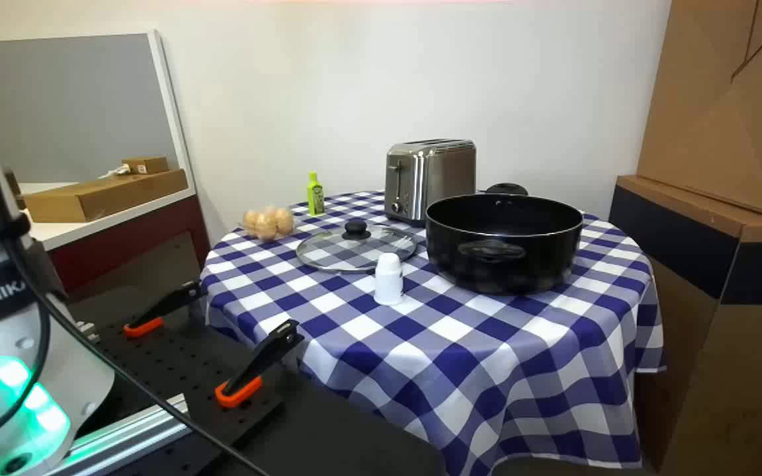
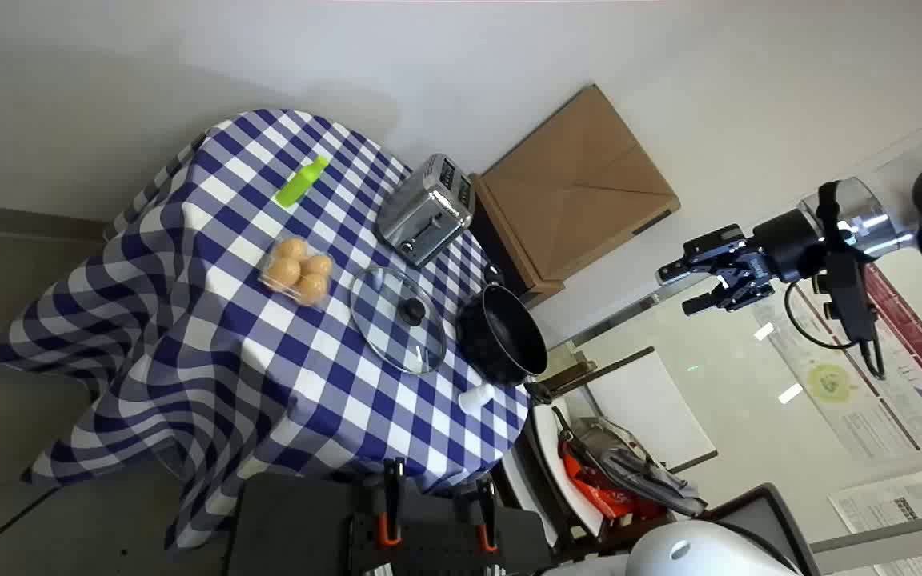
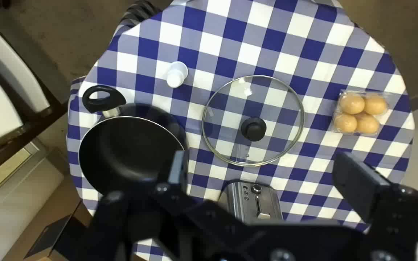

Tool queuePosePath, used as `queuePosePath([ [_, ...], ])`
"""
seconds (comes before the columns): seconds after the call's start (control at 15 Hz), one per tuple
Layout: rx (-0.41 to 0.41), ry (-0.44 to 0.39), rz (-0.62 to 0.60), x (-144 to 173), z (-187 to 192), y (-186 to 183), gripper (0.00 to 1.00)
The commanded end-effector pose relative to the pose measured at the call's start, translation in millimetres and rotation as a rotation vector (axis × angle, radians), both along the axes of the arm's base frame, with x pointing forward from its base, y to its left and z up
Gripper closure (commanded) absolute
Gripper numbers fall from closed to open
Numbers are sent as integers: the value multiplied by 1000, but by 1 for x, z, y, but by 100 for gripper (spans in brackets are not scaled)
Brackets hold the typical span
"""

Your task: Cover the pot with the clear lid

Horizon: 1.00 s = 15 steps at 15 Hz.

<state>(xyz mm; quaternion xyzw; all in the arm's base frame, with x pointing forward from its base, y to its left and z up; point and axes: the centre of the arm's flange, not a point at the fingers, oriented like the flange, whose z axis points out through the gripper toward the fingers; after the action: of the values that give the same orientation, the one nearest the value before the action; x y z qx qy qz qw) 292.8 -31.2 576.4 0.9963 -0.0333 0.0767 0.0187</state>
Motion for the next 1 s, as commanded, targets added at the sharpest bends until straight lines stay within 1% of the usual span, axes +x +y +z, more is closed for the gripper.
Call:
queuePosePath([
  [0.0,0,-1,0,0,0,0,0],
  [0.13,-5,-4,1,2,-2,-4,0],
  [0.27,-18,-11,15,14,-9,-9,0],
  [0.33,-53,-8,14,27,-16,-9,0],
  [0.4,-79,-14,13,41,-24,-9,0],
  [0.6,-148,-55,14,98,-60,-2,0],
  [0.8,-154,-93,62,149,-98,17,0],
  [0.93,-140,-91,103,176,-122,34,0],
])
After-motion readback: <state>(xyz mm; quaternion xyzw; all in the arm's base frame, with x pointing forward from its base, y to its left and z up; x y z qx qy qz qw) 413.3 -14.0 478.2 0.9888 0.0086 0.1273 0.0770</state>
